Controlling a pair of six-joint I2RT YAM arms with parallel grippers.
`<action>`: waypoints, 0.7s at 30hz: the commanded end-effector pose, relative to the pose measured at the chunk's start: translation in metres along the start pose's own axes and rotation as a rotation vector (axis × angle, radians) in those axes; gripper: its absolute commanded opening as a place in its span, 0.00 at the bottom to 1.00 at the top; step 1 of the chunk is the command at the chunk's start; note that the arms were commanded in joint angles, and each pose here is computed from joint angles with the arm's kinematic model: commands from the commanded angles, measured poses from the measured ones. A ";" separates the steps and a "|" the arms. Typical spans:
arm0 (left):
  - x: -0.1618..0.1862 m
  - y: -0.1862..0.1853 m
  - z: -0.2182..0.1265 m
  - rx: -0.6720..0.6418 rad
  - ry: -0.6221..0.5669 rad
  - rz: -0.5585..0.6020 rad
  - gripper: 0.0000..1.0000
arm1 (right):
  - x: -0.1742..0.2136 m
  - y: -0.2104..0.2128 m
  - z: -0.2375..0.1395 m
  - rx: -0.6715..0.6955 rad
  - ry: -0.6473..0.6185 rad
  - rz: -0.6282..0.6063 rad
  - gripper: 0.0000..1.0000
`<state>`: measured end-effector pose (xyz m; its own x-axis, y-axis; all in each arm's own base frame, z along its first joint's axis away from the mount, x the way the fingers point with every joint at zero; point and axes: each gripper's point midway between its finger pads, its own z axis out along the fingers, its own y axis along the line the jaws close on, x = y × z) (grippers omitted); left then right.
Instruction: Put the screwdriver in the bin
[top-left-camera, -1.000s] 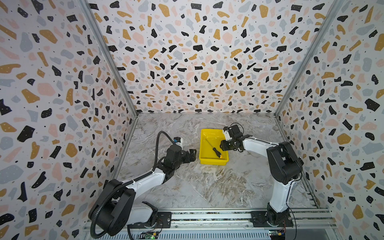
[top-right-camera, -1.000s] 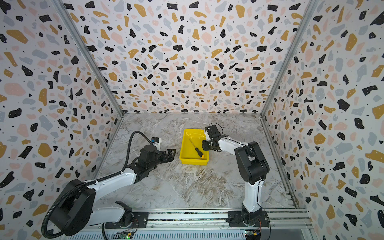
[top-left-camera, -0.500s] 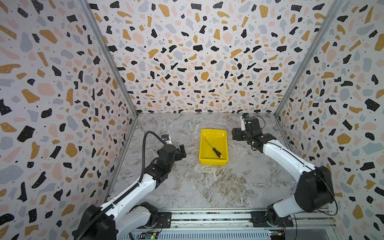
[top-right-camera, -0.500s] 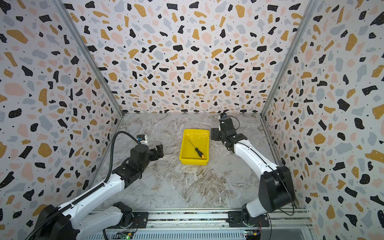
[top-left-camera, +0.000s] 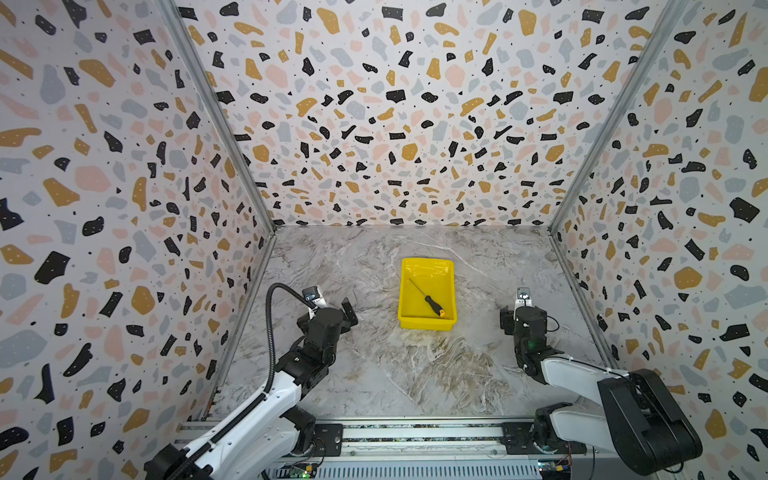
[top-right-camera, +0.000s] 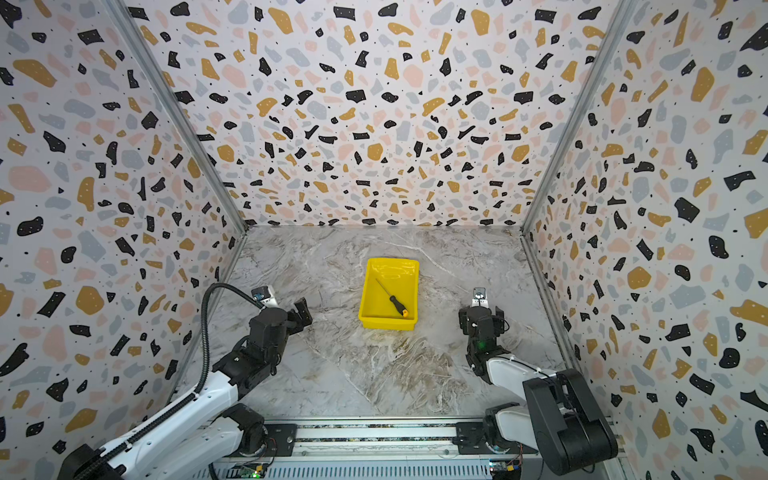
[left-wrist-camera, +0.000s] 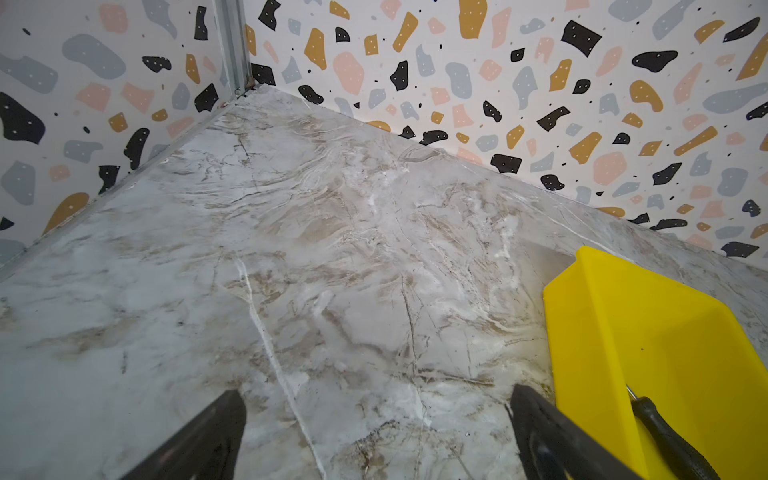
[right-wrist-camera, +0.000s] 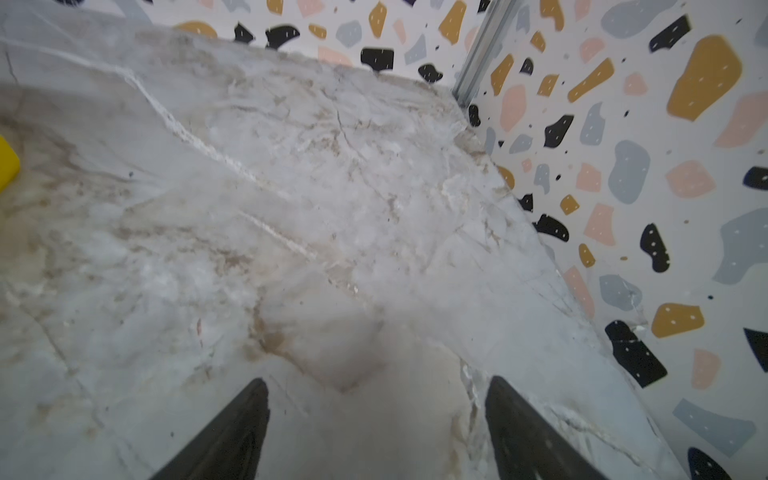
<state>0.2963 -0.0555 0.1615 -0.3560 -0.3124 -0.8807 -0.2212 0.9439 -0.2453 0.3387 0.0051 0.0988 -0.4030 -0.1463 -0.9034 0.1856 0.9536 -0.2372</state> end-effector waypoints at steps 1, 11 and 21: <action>-0.009 0.008 -0.002 -0.043 -0.043 -0.037 1.00 | -0.036 -0.007 0.003 0.051 -0.151 0.054 0.84; -0.046 0.033 -0.011 -0.208 -0.211 -0.044 1.00 | -0.039 -0.025 0.009 0.008 -0.246 0.204 0.86; -0.057 0.050 -0.019 -0.313 -0.457 0.277 1.00 | -0.040 0.001 0.008 -0.154 -0.304 0.129 0.99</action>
<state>0.2934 -0.0015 0.1809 -0.1287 -0.0426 -0.9908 -0.4190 0.9078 0.0154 0.3618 -0.0012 0.1160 -0.1707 -0.0605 -0.9835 0.1332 0.9875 -0.0839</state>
